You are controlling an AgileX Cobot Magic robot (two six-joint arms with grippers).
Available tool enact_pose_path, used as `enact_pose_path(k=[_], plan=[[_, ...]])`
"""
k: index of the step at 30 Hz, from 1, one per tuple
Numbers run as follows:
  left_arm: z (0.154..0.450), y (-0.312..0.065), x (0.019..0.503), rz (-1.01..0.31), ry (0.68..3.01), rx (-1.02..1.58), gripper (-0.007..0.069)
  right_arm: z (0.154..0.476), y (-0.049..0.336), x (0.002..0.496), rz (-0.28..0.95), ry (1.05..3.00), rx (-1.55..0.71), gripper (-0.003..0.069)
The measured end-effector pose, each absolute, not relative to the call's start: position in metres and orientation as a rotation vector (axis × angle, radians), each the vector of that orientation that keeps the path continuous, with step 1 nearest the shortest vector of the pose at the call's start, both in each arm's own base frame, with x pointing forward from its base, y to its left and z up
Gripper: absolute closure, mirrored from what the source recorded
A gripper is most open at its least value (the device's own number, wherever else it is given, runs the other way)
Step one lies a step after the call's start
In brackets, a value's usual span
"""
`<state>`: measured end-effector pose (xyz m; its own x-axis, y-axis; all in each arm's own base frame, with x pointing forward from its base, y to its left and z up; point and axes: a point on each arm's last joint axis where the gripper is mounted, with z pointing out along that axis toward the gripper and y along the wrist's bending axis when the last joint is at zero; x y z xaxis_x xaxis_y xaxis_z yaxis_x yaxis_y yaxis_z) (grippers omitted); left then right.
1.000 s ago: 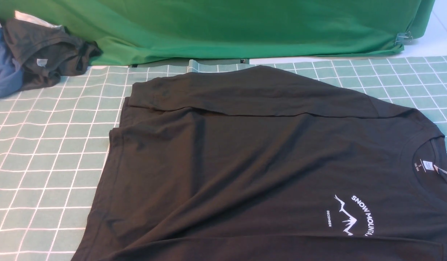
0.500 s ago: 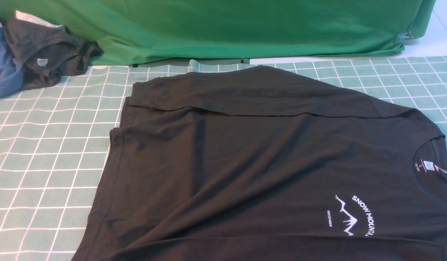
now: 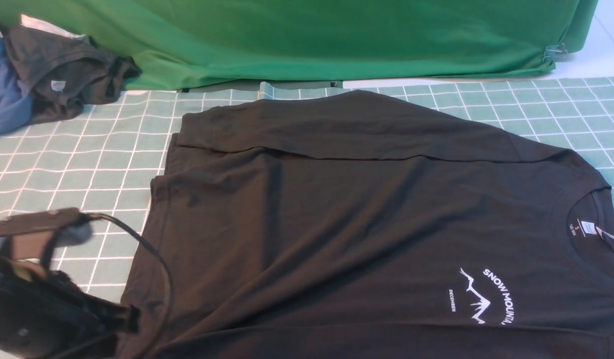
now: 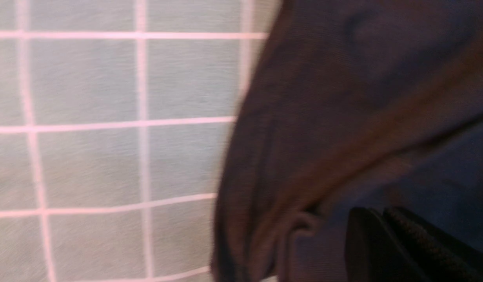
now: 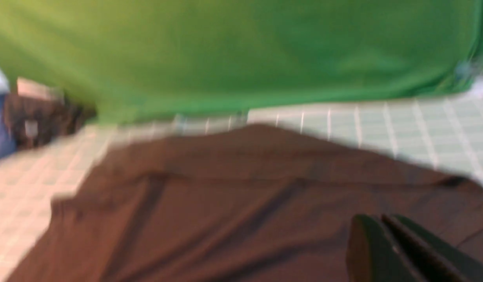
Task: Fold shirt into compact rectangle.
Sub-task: 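Grasp the left edge of the dark T-shirt lying flat on the table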
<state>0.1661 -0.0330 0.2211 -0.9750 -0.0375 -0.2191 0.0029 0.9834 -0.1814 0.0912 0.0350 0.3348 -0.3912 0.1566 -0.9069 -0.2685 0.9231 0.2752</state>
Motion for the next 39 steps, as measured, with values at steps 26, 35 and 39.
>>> enact_pose_path(k=[26,35,39], plan=[[0.180,-0.048,0.150,-0.056,2.809,0.200,0.0025,0.331,0.043,0.099,0.475,1.960,-0.156,0.0622],[0.167,-0.053,0.152,-0.108,2.842,0.144,0.0220,0.331,0.043,0.099,0.469,1.958,-0.166,0.0620],[0.167,-0.054,0.153,-0.116,2.875,0.122,0.0475,0.330,0.043,0.098,0.469,1.968,-0.169,0.0620]])
